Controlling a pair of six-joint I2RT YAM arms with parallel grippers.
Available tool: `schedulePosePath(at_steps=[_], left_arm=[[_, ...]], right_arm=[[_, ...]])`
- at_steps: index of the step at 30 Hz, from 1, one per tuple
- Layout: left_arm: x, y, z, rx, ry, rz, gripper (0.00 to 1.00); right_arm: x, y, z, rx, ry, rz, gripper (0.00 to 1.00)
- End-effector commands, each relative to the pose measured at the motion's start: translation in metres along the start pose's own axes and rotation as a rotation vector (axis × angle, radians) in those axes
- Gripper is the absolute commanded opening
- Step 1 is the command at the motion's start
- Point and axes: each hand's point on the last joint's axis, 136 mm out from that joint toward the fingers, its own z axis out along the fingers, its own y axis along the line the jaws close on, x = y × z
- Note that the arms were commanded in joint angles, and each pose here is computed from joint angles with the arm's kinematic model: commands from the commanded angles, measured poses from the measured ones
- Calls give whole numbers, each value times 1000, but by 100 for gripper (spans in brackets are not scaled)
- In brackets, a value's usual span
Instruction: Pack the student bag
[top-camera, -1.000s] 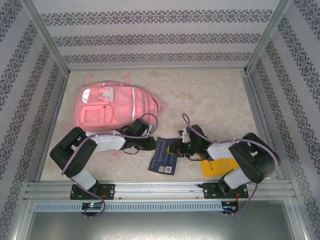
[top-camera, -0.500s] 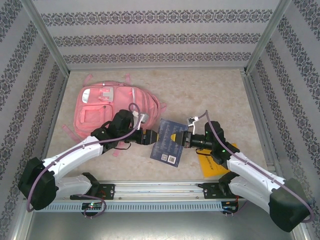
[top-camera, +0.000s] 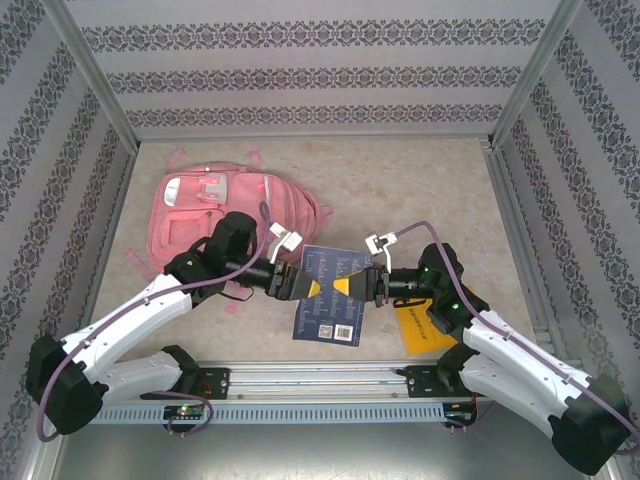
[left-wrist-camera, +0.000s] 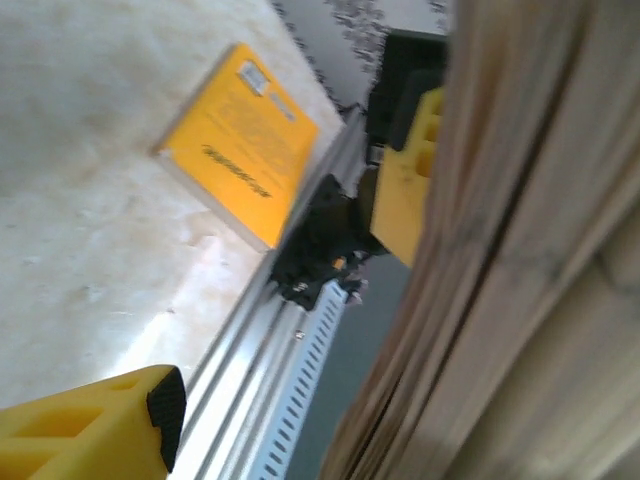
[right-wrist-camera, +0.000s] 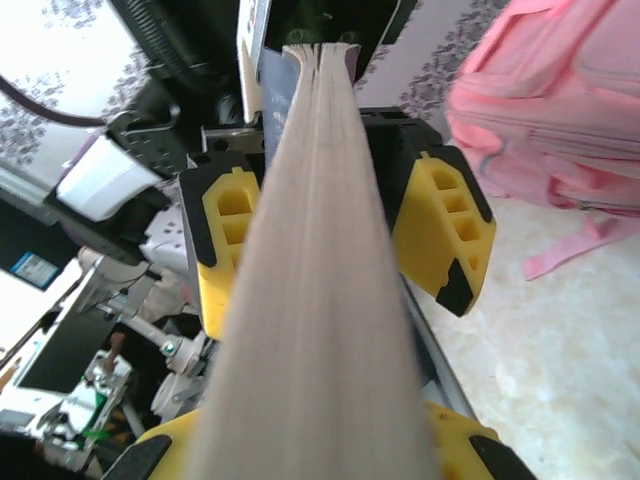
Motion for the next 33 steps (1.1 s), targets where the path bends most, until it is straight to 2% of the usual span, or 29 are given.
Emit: schedulePosePath(at_steps=[1,5,10,13,16,19,20,21,22,23,26,29,31,33], left_arm=[[-3,-41,-9,216,-11,50,67],[-10,-62,-18,324,-51,87,53],[-14,-68,-22,371,-77,103,22],[-14,-66,-21,383,-73,94,9],[-14,-64,-19,384,-66,90,0],[-17,-61,-20,375,-83,93,0],[-20,-60,-21,368,-98,95,0],[-24,-60,-23,357,-121,99,0],[-29,-59,-24,338,-152,102,0],[-35,-56,-26,313,-189,102,0],[-56,-47,-33,229,-335,100,0],[-87,-29,-49,140,-565,12,0],[-105,-16,-66,157,-755,-70,0],[-115,-9,-77,199,-872,-120,0]], right_arm=[[-11,37,-2,-97,-8,-102,0],[-11,33,-3,-81,-13,-99,0],[-11,27,-3,-64,-26,-97,0],[-10,27,-3,-66,-26,-97,0],[-10,27,-3,-66,-22,-96,0],[-13,20,-4,-35,-38,-84,0],[-15,16,-5,-13,-52,-76,9],[-19,11,-8,13,-77,-67,30],[-24,5,-12,40,-111,-61,46],[-30,2,-16,63,-149,-58,53],[-48,-14,-36,143,-328,-20,66],[-56,-23,-52,142,-491,28,80],[-61,-25,-61,123,-578,60,87],[-67,-25,-71,97,-668,84,90]])
